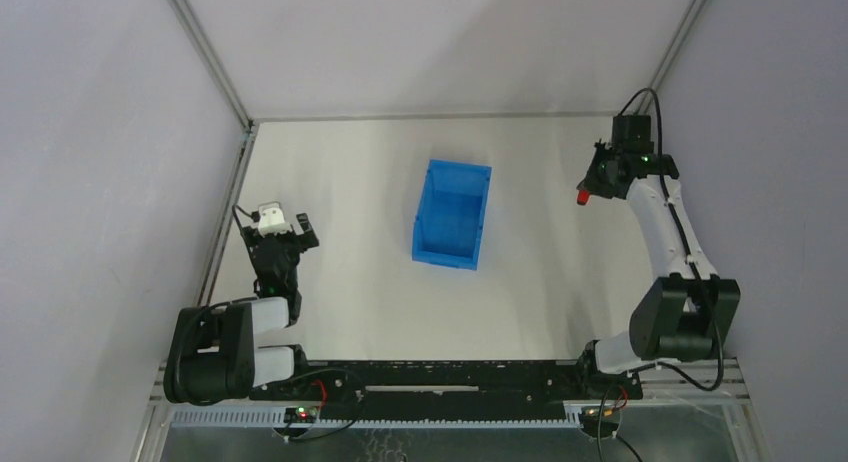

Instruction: Put the screwdriver in the bin

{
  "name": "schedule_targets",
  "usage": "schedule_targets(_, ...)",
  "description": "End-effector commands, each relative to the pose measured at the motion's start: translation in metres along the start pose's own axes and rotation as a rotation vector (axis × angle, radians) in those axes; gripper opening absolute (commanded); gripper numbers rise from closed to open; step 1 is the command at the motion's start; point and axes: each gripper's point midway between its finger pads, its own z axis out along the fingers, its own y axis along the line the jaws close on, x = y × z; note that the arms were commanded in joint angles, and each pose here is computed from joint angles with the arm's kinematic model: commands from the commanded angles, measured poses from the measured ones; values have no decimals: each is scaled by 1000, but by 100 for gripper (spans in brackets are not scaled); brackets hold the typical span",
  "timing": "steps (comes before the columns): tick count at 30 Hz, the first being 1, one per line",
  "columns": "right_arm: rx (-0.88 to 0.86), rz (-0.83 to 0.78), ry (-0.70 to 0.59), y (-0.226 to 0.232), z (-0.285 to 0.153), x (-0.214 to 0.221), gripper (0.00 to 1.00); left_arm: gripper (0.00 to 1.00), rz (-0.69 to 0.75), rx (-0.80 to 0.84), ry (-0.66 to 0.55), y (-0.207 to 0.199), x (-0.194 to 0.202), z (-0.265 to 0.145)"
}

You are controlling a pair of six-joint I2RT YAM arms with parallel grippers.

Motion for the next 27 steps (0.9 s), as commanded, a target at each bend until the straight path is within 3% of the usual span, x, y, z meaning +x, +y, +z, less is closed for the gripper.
schedule_targets(1,-88,37,-43,28,-45,-7,4,100,-13,5,-111,-4,-36,9)
schedule_targets(4,-189,14,-86,59,-67,-10,4,100,-13,4,-112,-4,-36,9)
schedule_targets(10,-554,-108,-133,163,-112,4,2,100,-13,4,-113,-3,-37,9)
schedule_targets(14,-674,-205,-115,214,-118,26,2,100,-13,4,-111,-3,-36,9)
schedule_targets(20,-560,-280,-100,255,-72,61,3,100,-13,4,-111,-4,-36,9)
schedule_targets(27,-371,-329,-36,266,-6,109,7,100,-13,4,-111,-4,-36,9)
